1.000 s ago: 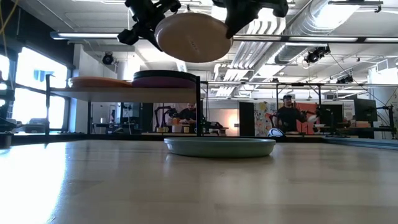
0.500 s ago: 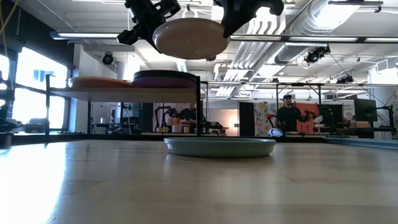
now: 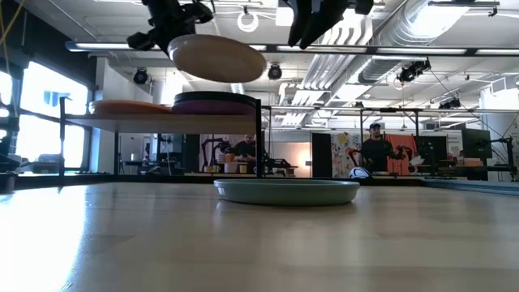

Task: Place and stack plates onto a shelf
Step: Stack the gray plate on top of the light orange plate on the shelf

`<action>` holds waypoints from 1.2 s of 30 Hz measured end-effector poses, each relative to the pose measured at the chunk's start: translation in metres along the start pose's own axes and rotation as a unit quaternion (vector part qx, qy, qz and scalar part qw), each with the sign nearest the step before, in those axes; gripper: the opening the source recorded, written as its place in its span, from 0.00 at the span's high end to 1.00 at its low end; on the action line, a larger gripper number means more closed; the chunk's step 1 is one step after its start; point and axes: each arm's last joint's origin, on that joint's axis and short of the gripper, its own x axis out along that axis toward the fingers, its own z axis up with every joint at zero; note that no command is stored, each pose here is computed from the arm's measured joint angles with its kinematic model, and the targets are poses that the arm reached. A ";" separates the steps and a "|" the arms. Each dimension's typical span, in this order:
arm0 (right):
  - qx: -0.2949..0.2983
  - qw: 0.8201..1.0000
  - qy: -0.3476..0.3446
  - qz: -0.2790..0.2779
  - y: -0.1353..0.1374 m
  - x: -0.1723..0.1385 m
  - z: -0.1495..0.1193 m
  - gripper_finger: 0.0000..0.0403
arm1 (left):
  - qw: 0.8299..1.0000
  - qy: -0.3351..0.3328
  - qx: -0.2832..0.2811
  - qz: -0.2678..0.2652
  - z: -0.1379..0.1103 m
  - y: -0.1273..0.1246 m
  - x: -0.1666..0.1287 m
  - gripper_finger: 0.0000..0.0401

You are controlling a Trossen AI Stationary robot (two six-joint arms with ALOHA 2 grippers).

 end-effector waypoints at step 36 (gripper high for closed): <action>0.034 0.999 0.017 0.018 0.004 -0.001 -0.004 0.69 | 0.936 -0.094 -0.261 0.217 -0.026 0.126 -0.052 0.99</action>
